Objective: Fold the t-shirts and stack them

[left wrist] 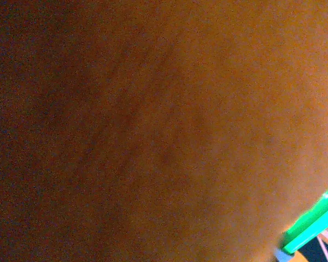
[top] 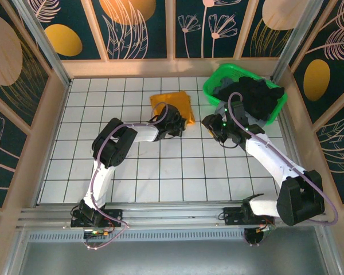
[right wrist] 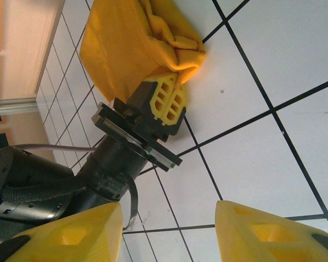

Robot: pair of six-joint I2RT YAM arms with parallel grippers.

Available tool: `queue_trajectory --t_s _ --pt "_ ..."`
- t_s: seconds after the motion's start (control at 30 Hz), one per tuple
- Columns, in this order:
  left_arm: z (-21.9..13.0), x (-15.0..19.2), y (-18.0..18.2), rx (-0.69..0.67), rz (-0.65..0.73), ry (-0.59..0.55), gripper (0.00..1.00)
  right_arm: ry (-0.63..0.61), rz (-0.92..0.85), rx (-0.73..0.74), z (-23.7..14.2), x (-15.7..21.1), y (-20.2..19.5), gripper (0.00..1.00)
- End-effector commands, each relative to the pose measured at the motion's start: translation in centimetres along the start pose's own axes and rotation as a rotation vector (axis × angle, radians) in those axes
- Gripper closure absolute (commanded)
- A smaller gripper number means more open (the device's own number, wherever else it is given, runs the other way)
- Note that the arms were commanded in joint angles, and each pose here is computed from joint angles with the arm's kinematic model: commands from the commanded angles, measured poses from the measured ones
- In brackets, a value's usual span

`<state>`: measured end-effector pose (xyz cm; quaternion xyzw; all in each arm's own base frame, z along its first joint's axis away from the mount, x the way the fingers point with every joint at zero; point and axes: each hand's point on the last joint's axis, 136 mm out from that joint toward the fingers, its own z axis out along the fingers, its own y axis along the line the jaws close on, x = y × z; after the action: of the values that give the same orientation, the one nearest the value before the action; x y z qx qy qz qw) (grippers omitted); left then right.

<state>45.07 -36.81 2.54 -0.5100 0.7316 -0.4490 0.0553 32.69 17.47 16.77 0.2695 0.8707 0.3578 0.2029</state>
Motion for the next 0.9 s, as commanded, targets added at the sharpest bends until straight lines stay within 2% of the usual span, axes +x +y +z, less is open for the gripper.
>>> queue_trajectory --t_s 0.0,0.13,0.23,0.47,0.57,0.67,0.77,0.87 --pt "-0.2 -7.3 3.1 -0.083 -0.072 -0.155 1.00 -0.012 0.005 -0.011 -0.9 -0.3 0.6 0.52" --pt "-2.7 -12.2 1.5 -0.043 -0.024 -0.192 1.00 -0.006 -0.003 -0.011 -0.9 -0.2 0.7 0.52" --pt "-4.7 -16.4 0.8 -0.040 0.072 -0.190 1.00 0.006 -0.006 -0.018 -0.7 -0.1 0.8 0.53" --pt "-13.4 -27.7 1.3 -0.130 0.288 -0.283 1.00 0.037 -0.040 -0.039 0.1 0.4 1.6 0.54" --pt "-16.1 -31.4 1.1 -0.149 0.403 -0.247 1.00 0.068 -0.084 -0.101 0.6 1.0 3.2 0.54" --pt "-19.1 -35.1 2.6 -0.268 0.455 -0.277 1.00 0.103 -0.137 -0.168 1.1 1.5 4.9 0.54" --pt "-21.9 -37.4 2.8 -0.240 0.450 -0.339 1.00 0.129 -0.180 -0.196 1.5 1.8 6.2 0.54" --pt "-22.4 -38.2 2.1 -0.226 0.522 -0.310 1.00 0.155 -0.220 -0.242 1.8 2.2 7.6 0.54"
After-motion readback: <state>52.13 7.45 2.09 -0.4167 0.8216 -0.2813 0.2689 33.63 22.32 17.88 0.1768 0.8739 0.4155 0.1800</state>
